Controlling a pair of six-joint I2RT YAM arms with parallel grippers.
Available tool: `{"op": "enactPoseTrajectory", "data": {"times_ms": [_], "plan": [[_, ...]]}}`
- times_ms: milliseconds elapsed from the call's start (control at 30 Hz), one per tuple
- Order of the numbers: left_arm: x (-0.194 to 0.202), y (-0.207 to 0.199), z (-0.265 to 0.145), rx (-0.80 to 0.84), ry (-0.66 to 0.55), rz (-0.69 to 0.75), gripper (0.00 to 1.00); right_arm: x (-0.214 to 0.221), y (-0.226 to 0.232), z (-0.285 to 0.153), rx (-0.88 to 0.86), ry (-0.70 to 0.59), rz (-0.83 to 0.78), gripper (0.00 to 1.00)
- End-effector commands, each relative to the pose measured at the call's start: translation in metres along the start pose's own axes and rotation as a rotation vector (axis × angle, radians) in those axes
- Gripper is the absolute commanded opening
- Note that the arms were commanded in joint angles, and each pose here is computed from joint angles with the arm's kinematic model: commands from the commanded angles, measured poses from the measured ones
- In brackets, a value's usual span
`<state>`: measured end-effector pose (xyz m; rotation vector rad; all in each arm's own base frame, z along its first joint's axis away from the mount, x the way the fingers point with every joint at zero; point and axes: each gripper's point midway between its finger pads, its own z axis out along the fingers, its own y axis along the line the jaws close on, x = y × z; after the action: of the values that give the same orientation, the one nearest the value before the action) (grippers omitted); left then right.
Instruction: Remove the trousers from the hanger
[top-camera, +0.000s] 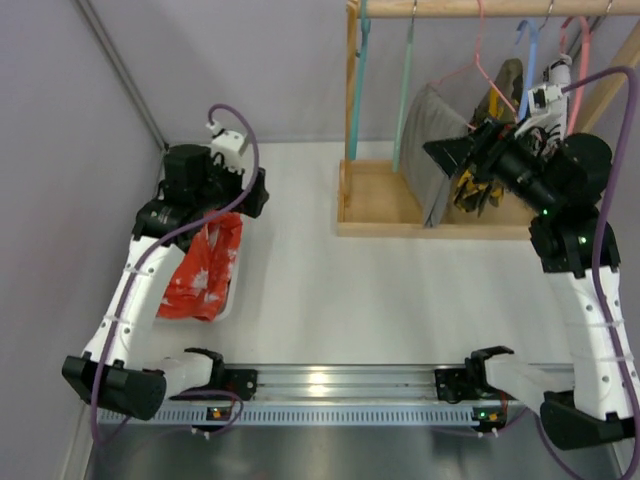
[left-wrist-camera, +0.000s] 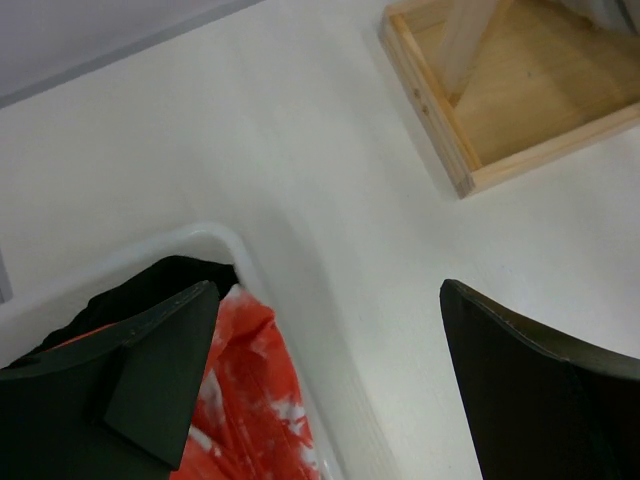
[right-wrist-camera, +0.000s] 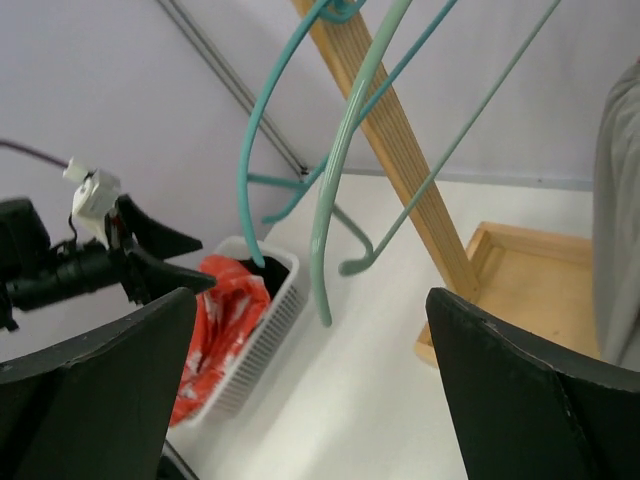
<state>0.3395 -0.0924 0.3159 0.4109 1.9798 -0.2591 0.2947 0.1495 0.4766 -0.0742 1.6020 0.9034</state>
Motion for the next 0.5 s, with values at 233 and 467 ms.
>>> {"op": "enactPoseTrajectory", "data": {"times_ms": [233,467], "plan": [[-0.008,-0.072,0.028,0.131,0.045,0.102,0.98,0.070,0.001,-0.087,-0.031,0.118,-0.360,0.99],[0.032,-0.099,0.038,0.156,0.138,0.177,0.98,0.141,-0.039,-0.121,0.030,0.238,-0.458,1.00]]}}
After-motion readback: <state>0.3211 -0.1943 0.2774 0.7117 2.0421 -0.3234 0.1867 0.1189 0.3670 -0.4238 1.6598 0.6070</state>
